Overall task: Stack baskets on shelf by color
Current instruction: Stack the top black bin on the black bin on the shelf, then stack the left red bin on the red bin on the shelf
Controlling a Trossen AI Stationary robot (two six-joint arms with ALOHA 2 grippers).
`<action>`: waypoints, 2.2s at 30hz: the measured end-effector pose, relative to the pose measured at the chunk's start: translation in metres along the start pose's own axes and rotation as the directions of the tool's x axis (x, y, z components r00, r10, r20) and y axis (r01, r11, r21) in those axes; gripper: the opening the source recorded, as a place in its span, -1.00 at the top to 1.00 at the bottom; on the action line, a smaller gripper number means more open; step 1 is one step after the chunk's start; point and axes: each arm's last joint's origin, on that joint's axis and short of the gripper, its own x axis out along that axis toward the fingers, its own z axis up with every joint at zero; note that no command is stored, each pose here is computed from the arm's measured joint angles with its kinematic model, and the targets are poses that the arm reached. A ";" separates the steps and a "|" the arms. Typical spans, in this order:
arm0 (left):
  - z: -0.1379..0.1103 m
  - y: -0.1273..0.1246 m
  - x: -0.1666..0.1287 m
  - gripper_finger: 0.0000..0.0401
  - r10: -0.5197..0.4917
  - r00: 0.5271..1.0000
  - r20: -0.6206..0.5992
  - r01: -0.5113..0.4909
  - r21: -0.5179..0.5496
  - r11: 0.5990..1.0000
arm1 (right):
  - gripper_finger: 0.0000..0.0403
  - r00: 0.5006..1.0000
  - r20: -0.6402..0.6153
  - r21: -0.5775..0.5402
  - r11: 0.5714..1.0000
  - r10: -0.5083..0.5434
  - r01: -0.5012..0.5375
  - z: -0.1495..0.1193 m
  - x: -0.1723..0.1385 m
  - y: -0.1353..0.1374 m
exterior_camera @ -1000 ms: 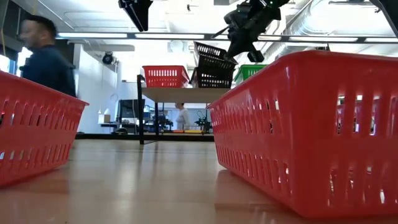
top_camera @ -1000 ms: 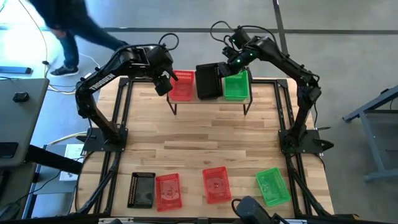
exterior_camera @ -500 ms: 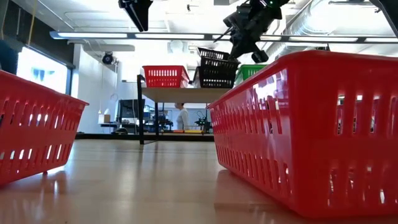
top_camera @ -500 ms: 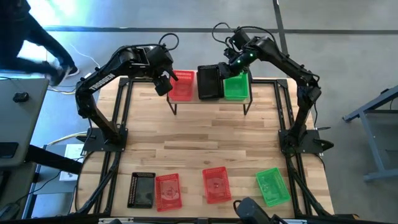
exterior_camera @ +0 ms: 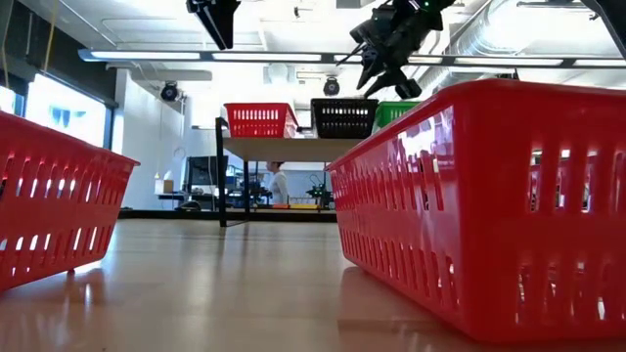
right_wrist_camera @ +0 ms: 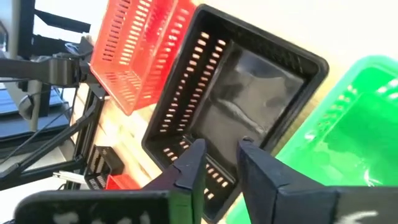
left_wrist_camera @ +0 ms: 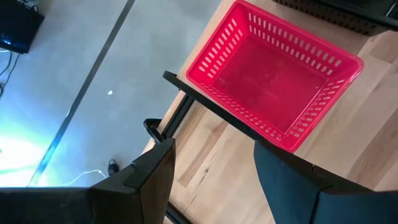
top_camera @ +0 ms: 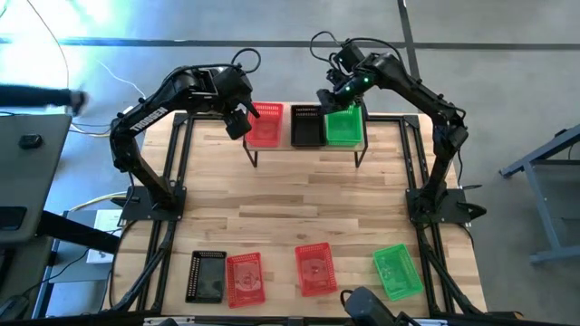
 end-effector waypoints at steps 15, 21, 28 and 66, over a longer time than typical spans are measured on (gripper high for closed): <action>-0.001 -0.007 -0.003 -0.03 -0.089 0.996 0.001 0.089 0.031 0.996 | 0.53 0.999 0.030 -0.288 0.958 0.015 -0.006 -0.012 -0.030 0.040; -0.008 -0.016 -0.019 -0.03 -0.180 0.983 0.040 0.176 0.088 0.980 | 0.53 0.992 -0.042 -0.422 0.902 -0.118 0.089 -0.041 -0.023 0.066; -0.029 -0.027 -0.037 -0.03 -0.253 0.965 0.065 0.242 0.138 0.960 | 0.53 0.965 -0.115 -0.505 0.851 -0.236 0.148 -0.078 0.004 0.092; -0.174 -0.183 -0.015 -0.02 -0.547 0.823 -0.152 0.456 -0.396 0.797 | 0.53 0.958 -0.089 -0.516 0.835 -0.271 0.189 -0.170 0.033 0.163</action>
